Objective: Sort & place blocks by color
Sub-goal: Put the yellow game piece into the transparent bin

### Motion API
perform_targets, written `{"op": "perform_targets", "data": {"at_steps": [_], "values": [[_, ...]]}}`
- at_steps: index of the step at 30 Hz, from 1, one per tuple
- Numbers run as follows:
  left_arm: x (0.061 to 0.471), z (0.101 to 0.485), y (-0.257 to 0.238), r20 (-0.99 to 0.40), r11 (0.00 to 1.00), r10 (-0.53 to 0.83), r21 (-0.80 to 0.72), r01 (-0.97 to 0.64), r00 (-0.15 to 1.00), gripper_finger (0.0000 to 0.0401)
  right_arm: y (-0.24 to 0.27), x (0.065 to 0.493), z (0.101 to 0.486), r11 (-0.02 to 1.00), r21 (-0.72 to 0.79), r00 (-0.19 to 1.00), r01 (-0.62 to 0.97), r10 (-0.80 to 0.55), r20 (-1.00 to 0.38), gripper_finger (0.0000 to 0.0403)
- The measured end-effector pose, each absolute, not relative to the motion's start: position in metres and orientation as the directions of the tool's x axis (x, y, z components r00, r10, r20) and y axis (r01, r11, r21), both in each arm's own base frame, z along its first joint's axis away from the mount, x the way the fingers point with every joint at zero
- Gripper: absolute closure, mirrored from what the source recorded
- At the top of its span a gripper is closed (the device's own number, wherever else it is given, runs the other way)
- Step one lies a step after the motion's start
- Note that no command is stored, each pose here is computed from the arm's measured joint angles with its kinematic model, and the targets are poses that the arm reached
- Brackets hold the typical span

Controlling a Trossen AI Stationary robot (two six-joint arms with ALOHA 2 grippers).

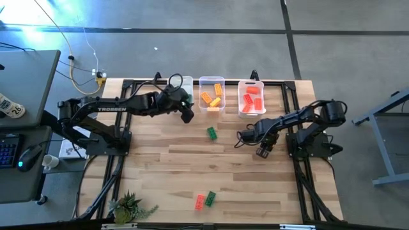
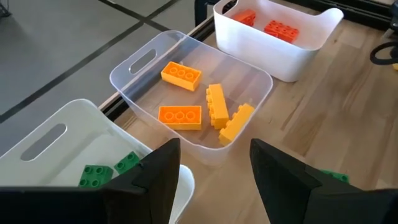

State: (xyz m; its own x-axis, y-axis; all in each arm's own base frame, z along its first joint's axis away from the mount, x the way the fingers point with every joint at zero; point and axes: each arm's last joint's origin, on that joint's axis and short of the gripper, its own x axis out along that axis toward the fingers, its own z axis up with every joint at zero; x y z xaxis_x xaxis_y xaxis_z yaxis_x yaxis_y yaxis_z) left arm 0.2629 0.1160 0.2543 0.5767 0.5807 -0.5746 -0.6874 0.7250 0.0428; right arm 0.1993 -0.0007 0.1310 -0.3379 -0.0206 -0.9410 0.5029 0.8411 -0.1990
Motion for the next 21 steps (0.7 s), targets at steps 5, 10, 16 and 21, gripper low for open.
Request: {"op": "perform_targets", "data": {"at_steps": [5,10,16,21], "values": [[0.265,0.254,0.111,-0.576,0.746,0.568,0.058,-0.664,0.588,0.0217,0.000,0.206,0.136,0.829,-0.179,-0.307,0.530,-0.009,-0.952,0.0296],[0.269,0.254,0.102,-0.576,0.766,0.549,0.058,-0.640,0.605,0.0217,0.000,0.228,0.151,0.834,-0.122,-0.190,0.538,-0.022,-0.982,0.0296],[0.275,0.254,0.082,-0.580,0.812,0.501,0.058,-0.581,0.643,0.0217,-0.002,0.266,0.178,0.868,-0.039,0.062,0.495,-0.080,-0.995,0.0296],[0.280,0.254,0.065,-0.580,0.847,0.459,0.057,-0.529,0.673,0.0217,-0.009,0.293,0.208,0.885,-0.039,0.251,0.463,-0.173,-0.953,0.0296]]}}
